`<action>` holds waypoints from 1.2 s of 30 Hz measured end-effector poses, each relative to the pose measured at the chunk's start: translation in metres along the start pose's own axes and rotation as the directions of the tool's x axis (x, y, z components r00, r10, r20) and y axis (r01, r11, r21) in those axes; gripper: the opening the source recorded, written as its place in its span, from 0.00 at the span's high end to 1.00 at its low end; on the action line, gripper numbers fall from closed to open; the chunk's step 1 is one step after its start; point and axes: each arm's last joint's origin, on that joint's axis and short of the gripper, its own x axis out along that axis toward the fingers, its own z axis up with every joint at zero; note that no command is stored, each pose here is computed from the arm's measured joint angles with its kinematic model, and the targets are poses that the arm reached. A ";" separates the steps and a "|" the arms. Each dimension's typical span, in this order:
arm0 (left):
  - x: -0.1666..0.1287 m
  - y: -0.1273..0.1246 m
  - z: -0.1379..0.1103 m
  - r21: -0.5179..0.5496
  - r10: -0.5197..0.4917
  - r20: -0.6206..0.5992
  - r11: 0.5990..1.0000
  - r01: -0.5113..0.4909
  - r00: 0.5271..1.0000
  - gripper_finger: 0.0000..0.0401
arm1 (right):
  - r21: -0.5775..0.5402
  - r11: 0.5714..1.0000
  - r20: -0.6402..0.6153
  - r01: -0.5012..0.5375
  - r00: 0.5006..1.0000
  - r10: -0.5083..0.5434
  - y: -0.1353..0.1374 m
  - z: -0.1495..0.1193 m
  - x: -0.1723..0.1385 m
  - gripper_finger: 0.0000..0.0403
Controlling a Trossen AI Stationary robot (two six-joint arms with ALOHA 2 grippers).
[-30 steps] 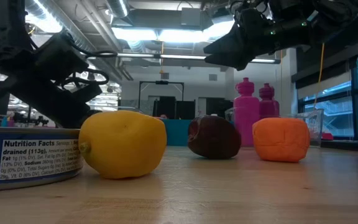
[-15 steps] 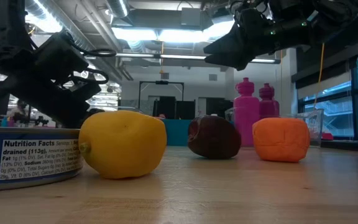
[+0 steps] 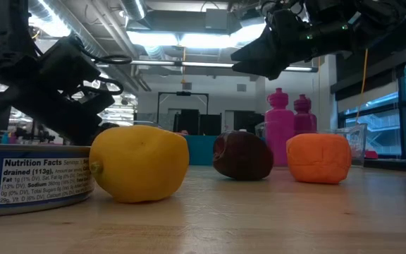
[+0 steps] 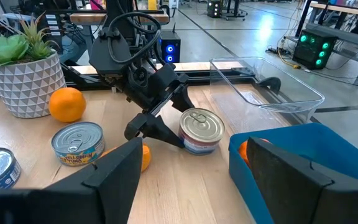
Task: Pick & Place Food Item
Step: Put the top blue pink tuna can into the left transparent bin
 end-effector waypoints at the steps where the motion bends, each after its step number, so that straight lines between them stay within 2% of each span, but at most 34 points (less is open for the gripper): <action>1: 0.000 0.000 0.000 0.000 0.000 0.000 1.000 0.000 1.000 0.22 | 0.000 1.000 0.000 0.000 1.000 0.000 0.000 0.000 0.000 0.28; 12: 0.000 0.000 0.000 0.000 -0.003 0.001 1.000 0.003 1.000 0.48 | 0.000 1.000 0.000 0.000 1.000 0.000 0.000 0.000 0.000 0.28; 15: 0.000 0.000 0.000 -0.003 -0.002 0.002 1.000 0.002 1.000 0.52 | 0.000 1.000 0.000 0.000 1.000 0.000 0.000 0.000 0.000 0.28; 32: 0.000 0.000 0.000 -0.006 -0.017 -0.008 1.000 0.017 1.000 0.50 | 0.000 1.000 0.000 0.000 1.000 0.000 0.000 0.000 0.000 0.28; 36: 0.002 0.000 0.000 -0.025 -0.058 -0.037 0.998 0.057 0.998 0.46 | 0.000 1.000 0.000 0.000 1.000 0.000 0.000 0.000 0.000 0.28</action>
